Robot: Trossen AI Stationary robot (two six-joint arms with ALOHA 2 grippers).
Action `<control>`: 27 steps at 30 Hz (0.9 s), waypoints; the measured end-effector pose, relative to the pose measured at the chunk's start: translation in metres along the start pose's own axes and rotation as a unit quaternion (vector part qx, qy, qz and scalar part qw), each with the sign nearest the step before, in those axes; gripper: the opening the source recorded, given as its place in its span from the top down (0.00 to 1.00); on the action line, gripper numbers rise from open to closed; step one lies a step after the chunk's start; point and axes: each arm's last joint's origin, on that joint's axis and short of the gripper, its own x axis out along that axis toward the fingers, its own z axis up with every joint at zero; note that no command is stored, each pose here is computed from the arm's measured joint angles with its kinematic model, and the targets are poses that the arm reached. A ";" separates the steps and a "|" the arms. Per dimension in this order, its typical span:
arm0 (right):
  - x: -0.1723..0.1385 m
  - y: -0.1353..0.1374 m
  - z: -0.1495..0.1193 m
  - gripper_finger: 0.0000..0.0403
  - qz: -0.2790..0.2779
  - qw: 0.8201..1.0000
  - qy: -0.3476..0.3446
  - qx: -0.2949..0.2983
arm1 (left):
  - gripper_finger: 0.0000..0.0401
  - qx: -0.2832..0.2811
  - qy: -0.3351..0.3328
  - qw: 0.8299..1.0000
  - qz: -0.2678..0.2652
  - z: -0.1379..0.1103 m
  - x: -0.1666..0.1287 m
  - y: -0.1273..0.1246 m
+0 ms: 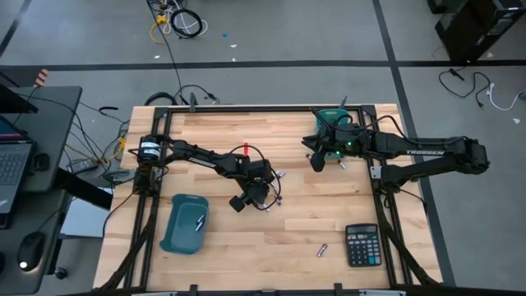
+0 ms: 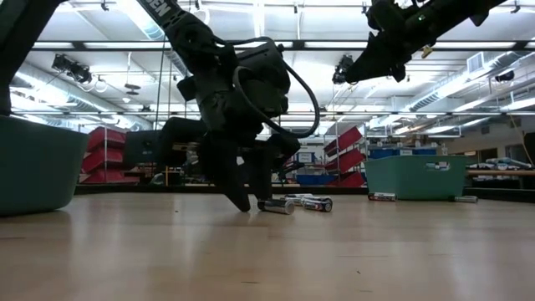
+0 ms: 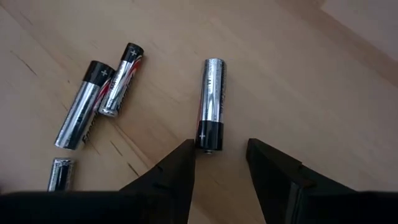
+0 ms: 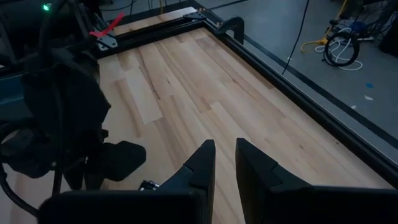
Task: Sort batteries
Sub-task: Put the silver battery into the blue bin
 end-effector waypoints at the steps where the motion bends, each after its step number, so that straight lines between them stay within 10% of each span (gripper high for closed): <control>1: 0.000 0.000 0.000 0.88 0.000 1.000 0.000 0.000 | 0.62 0.001 -0.001 1.000 0.001 0.000 0.000 0.000; 27: 0.000 0.000 -0.001 0.88 0.000 1.000 0.003 0.002 | 0.71 0.010 -0.061 0.998 0.002 -0.001 0.010 0.010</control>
